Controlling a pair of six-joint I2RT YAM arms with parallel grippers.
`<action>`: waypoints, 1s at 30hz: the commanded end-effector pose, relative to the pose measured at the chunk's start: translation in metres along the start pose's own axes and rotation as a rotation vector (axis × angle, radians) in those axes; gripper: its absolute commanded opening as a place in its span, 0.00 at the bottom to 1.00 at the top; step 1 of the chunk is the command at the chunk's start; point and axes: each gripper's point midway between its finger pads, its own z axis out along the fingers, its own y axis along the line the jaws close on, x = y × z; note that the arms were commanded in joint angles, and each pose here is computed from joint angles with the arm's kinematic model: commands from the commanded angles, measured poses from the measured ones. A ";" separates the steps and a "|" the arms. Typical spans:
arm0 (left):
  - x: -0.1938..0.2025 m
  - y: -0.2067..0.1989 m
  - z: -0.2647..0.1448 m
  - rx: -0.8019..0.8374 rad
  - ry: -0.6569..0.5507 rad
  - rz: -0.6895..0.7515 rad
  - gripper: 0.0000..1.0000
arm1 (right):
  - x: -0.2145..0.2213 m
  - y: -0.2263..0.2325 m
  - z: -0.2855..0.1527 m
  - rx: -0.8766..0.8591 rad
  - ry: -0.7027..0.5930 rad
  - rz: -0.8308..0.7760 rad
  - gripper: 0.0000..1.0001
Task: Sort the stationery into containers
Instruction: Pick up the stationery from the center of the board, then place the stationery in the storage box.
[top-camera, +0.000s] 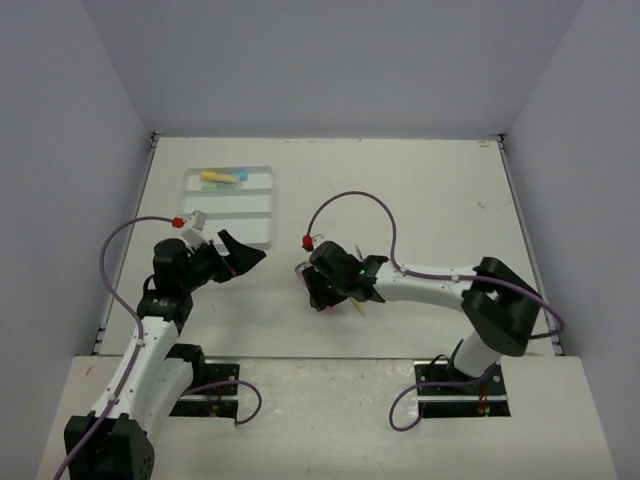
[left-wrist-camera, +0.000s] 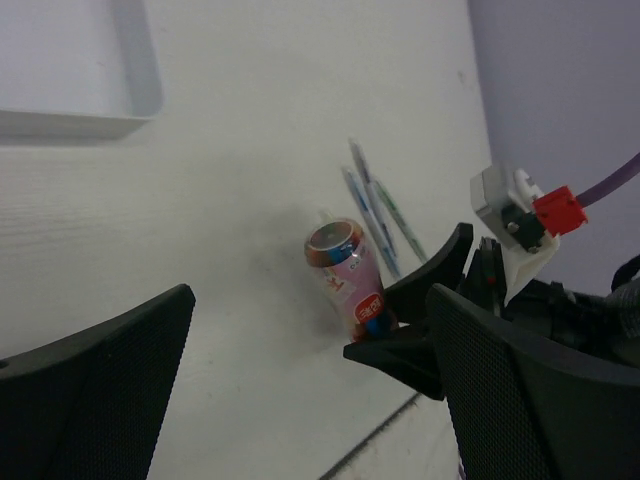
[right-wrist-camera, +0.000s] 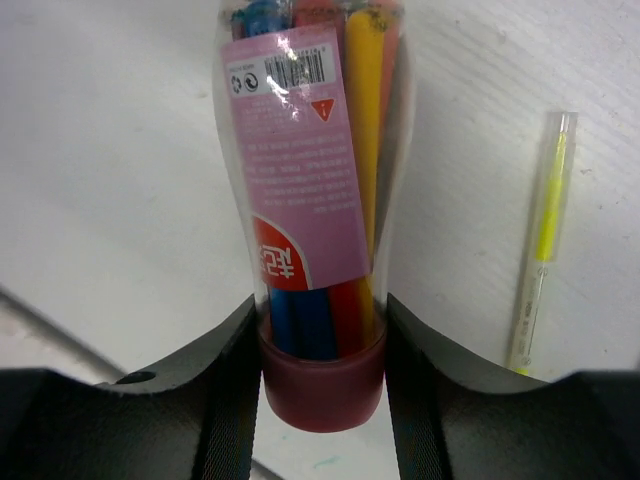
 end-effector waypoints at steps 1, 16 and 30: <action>0.016 -0.081 -0.020 0.453 0.086 0.087 1.00 | -0.075 0.079 -0.089 -0.459 -0.427 -0.052 0.00; 0.034 -0.141 -0.032 0.696 0.128 0.174 0.71 | -0.070 0.129 -0.146 -0.807 -0.479 -0.170 0.00; -0.031 -0.095 0.028 0.106 -0.080 0.040 0.00 | -0.086 0.038 -0.112 -0.355 -0.501 0.055 0.99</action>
